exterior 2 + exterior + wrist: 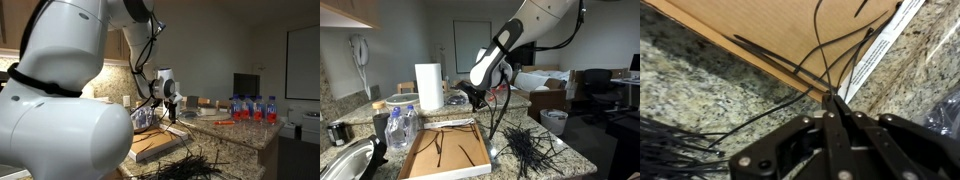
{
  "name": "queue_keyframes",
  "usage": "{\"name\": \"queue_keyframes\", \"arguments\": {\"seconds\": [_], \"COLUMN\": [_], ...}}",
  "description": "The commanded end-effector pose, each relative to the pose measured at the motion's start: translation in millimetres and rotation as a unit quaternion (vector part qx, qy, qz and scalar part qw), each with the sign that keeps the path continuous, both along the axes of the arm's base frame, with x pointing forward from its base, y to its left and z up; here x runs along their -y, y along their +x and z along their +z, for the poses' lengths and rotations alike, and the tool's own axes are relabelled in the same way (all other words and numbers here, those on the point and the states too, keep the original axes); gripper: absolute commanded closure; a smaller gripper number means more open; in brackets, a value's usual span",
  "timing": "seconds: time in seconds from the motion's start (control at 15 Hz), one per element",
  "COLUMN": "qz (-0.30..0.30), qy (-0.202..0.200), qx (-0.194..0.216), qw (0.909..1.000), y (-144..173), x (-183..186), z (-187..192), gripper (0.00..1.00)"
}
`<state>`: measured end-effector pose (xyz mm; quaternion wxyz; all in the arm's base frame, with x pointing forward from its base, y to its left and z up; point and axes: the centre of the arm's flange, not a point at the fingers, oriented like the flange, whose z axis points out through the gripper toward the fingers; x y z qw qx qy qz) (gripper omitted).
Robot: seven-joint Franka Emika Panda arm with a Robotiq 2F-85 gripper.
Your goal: Remove some zip-ties from the box and place them on the counter
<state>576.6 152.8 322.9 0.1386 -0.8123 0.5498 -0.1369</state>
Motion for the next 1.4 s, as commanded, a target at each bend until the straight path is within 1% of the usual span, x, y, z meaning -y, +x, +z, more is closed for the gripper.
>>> {"name": "queue_keyframes", "arguments": {"seconds": [0.0,0.2,0.4,0.53,0.8,0.87,0.93,1.2,1.33], "qz": [-0.038,-0.063,-0.084,-0.095,-0.115,-0.117,-0.119,-0.123,-0.102], "qy": [0.028,0.024,0.021,0.016,-0.004,-0.004,-0.005,-0.009,-0.013], "qx": [-0.042,-0.064,-0.087,-0.096,-0.114,-0.118,-0.122,-0.132,-0.117], "qw": [0.9980,0.9957,0.9925,0.9907,0.9868,0.9861,0.9853,0.9835,0.9878], "y": [-48.3,-73.5,-86.9,-88.1,-78.7,-76.1,-75.1,-72.1,-65.2], "x": [25.8,47.5,75.2,95.3,123.0,126.9,129.6,128.4,116.5], "z": [22.3,29.6,31.3,28.6,16.1,12.4,9.4,4.3,9.0], "gripper": [0.95,0.95,0.95,0.96,0.97,0.92,0.70,0.46,0.33]}}
